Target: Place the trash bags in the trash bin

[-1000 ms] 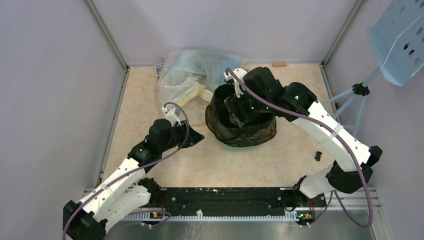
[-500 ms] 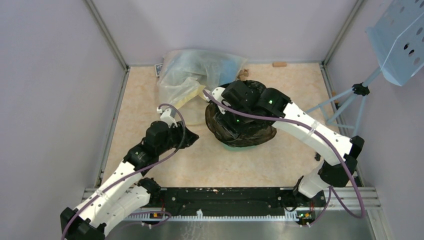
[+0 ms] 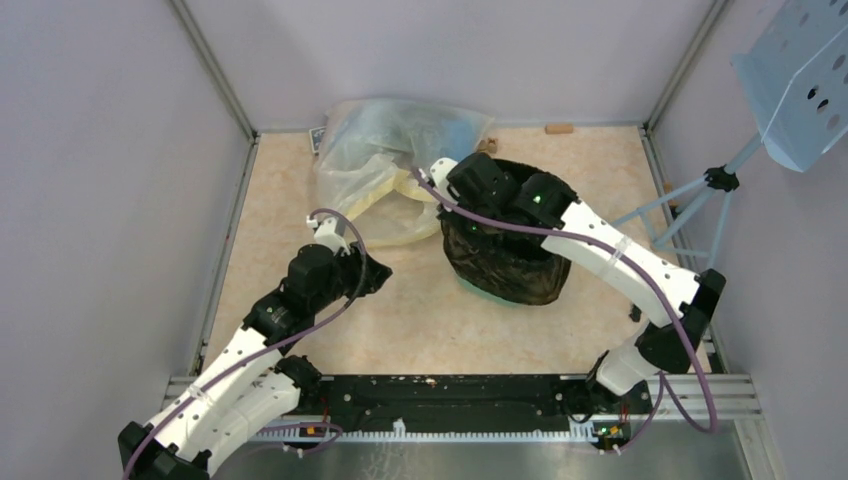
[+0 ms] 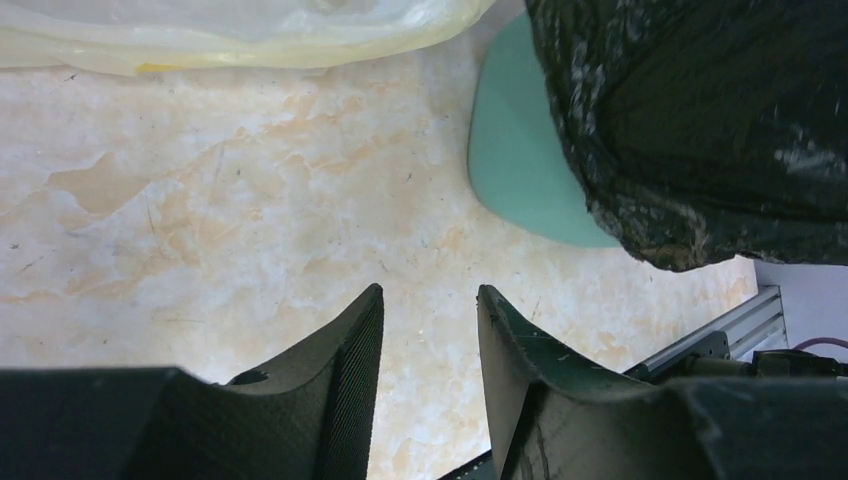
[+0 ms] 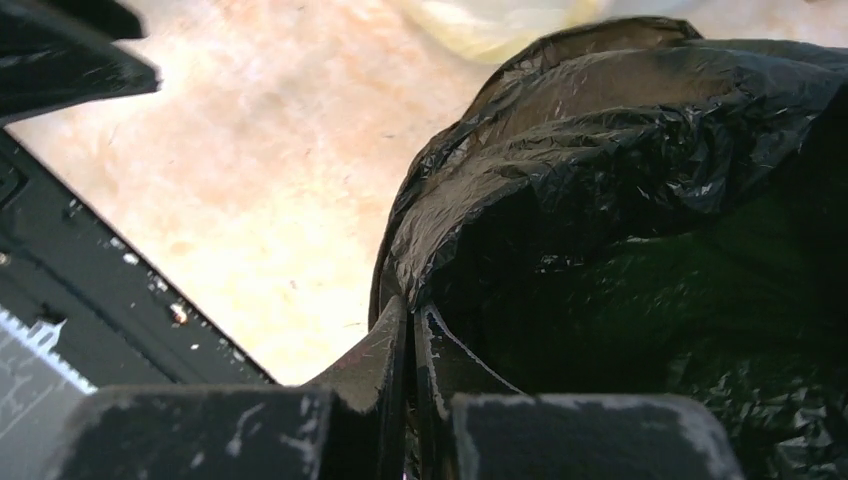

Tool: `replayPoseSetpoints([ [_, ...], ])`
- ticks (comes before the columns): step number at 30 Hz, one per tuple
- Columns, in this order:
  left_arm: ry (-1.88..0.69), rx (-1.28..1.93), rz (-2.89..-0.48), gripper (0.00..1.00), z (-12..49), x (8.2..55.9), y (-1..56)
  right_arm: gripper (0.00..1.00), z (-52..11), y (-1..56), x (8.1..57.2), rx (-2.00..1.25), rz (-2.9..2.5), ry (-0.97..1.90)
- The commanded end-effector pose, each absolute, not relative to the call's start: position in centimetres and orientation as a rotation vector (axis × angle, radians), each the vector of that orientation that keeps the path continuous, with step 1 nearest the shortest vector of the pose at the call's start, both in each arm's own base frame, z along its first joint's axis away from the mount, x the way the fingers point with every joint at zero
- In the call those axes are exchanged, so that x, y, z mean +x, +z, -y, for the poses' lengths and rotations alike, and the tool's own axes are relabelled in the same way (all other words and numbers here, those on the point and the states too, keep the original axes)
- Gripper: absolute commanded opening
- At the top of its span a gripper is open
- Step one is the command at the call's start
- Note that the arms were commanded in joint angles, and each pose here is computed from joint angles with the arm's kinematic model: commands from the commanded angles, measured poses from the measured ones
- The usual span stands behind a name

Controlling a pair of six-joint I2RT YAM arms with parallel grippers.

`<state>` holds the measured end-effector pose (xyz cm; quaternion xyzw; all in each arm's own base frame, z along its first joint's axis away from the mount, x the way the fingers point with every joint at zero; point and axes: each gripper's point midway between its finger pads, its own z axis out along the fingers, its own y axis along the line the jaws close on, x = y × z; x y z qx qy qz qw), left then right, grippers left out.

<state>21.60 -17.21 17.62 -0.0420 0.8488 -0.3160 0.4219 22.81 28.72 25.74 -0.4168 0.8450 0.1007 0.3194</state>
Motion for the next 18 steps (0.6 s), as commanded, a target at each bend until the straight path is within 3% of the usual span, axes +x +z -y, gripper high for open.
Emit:
replayPoseSetpoints([
  [1,-0.785,-0.102,-2.06,0.46,17.0,22.3,19.4,0.0,-28.2,26.8,26.8,-1.012,-2.163,0.235],
  [18,-0.567,-0.245,-2.018,0.51,13.0,23.3,18.2,0.0,-35.2,30.1,34.9,-0.945,-2.06,0.313],
])
